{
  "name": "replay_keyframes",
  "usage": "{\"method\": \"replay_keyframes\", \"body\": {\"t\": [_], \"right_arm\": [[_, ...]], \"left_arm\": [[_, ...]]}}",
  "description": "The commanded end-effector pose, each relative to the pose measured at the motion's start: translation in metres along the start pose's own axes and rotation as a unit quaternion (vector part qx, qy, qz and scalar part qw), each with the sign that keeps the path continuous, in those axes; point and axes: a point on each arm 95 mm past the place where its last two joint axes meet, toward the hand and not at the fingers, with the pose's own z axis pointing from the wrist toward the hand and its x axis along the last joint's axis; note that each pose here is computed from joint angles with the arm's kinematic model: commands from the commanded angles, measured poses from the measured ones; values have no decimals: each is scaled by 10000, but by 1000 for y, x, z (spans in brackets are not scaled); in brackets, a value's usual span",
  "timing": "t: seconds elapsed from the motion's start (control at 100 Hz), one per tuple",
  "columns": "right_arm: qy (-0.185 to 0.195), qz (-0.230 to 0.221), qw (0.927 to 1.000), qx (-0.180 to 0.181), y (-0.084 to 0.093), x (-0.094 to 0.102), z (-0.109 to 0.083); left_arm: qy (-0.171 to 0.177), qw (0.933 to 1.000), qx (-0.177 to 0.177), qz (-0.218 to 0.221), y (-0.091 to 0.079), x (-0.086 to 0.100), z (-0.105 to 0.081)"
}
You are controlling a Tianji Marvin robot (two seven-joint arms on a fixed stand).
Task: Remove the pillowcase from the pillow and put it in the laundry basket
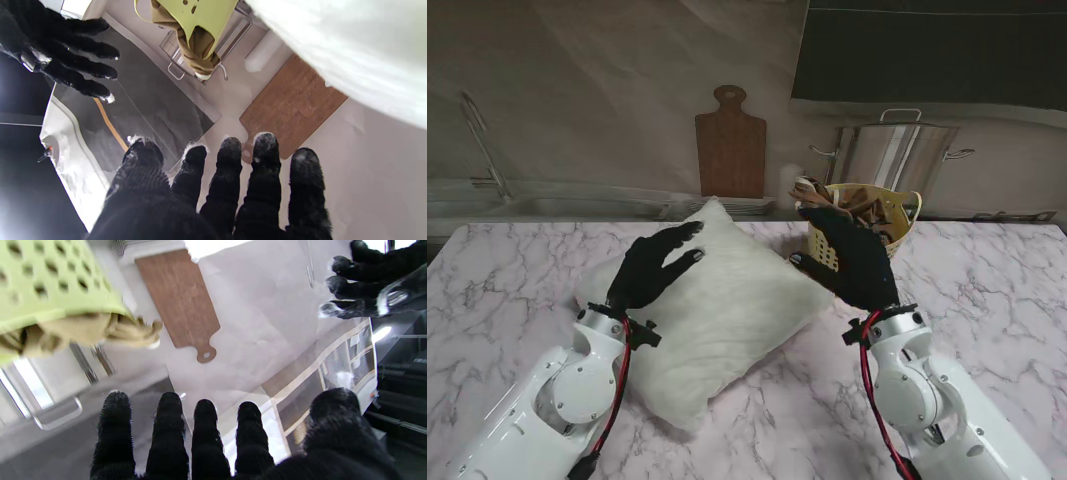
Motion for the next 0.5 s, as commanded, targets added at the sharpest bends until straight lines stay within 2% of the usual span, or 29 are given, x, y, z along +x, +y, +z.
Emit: {"method": "replay_keyframes", "body": {"t": [0.0, 0.11, 0.19, 0.32, 0.49], "right_arm": [[-257, -71, 9990, 348, -31, -8, -18], [-606, 143, 9963, 592, -56, -20, -29], [-805, 323, 9941, 650, -66, -28, -31], [-946, 366, 9915, 812, -72, -43, -31], [-1121, 506, 9874, 1000, -71, -62, -36]], "left_arm": [[-230, 9994, -167, -219, 18, -8, -2], [-534, 9967, -222, -564, 35, -22, -5], [-712, 9945, -369, -675, 45, -34, -8], [-970, 9908, -465, -820, 52, -42, -9], [-983, 9904, -659, -718, 48, -45, -9]]}}
